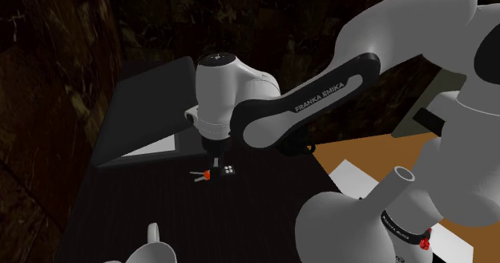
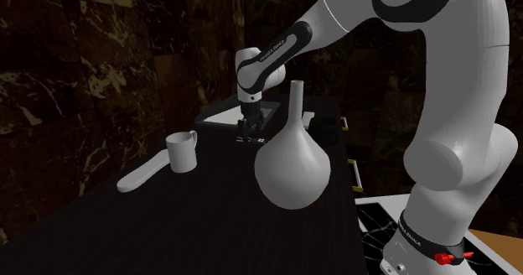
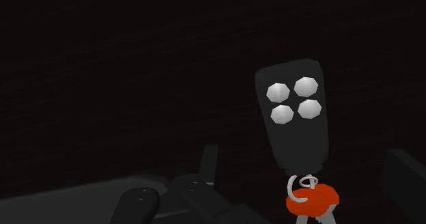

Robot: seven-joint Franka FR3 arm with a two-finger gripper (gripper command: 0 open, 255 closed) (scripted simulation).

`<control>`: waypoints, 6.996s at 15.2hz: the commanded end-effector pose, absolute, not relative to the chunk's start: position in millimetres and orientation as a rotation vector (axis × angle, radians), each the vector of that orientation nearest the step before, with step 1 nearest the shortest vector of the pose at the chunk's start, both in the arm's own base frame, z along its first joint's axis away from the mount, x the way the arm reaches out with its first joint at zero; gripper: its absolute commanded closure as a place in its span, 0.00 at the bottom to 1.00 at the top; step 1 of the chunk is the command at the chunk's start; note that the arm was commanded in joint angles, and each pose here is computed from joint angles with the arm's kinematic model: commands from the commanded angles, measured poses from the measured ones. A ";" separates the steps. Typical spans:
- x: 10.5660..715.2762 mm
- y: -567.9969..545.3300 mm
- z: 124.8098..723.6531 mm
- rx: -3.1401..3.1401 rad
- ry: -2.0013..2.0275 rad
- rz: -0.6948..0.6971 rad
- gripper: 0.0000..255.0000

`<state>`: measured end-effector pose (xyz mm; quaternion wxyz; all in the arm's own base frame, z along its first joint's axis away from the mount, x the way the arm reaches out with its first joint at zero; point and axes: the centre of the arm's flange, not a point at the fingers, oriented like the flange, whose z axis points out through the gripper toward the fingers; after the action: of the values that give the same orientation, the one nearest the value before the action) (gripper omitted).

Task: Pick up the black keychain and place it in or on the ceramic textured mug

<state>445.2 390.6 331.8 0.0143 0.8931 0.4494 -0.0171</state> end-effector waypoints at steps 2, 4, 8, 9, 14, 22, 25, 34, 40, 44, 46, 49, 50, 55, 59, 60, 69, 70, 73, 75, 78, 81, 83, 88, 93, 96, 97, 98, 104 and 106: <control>445.7 390.5 330.6 2.780 1.399 -0.053 0.00; 445.7 390.5 330.6 2.780 1.399 -0.053 0.00; 445.6 390.4 330.5 2.780 1.399 -0.053 1.00; 444.5 389.9 330.8 2.780 1.399 -0.053 1.00; 443.4 391.6 332.6 2.780 1.399 -0.053 1.00; 445.7 390.5 367.6 2.780 1.399 -0.053 1.00; 445.7 390.5 383.4 2.780 1.399 -0.053 1.00; 445.7 390.5 431.0 2.780 1.399 -0.053 1.00; 445.7 390.5 462.7 2.780 1.399 -0.053 1.00; 445.7 390.5 483.8 2.780 1.399 -0.053 1.00; 445.7 390.5 494.3 2.780 1.399 -0.053 1.00; 442.1 377.8 503.8 2.780 1.399 -0.053 1.00; 438.5 365.1 504.0 2.780 1.399 -0.053 1.00; 420.5 301.6 505.4 2.780 1.399 -0.053 1.00; 406.1 250.8 506.4 2.780 1.399 -0.053 1.00; 402.5 238.1 506.7 2.780 1.399 -0.053 1.00; 370.1 123.8 509.0 2.780 1.399 -0.053 1.00; 366.2 110.3 509.3 2.780 1.399 -0.053 1.00; 366.2 110.3 493.5 2.780 1.399 -0.053 1.00; 366.2 110.3 482.9 2.780 1.399 -0.053 1.00; 366.2 110.3 467.1 2.780 1.399 -0.053 1.00; 366.2 110.3 451.2 2.780 1.399 -0.053 1.00; 366.2 110.3 440.7 2.780 1.399 -0.053 1.00; 366.2 110.3 433.5 2.780 1.399 -0.053 1.00; 366.0 110.4 433.9 2.780 1.399 -0.053 0.00; 366.0 110.3 433.9 2.780 1.399 -0.053 0.00; 366.0 110.3 434.0 2.780 1.399 -0.053 0.00; 366.2 110.3 433.5 2.780 1.399 -0.053 0.00; 367.0 112.3 483.5 2.780 1.399 -0.053 0.00; 367.1 112.3 483.5 2.780 1.399 -0.053 0.00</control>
<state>367.1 112.1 482.2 0.0143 0.8930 0.4494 -0.0168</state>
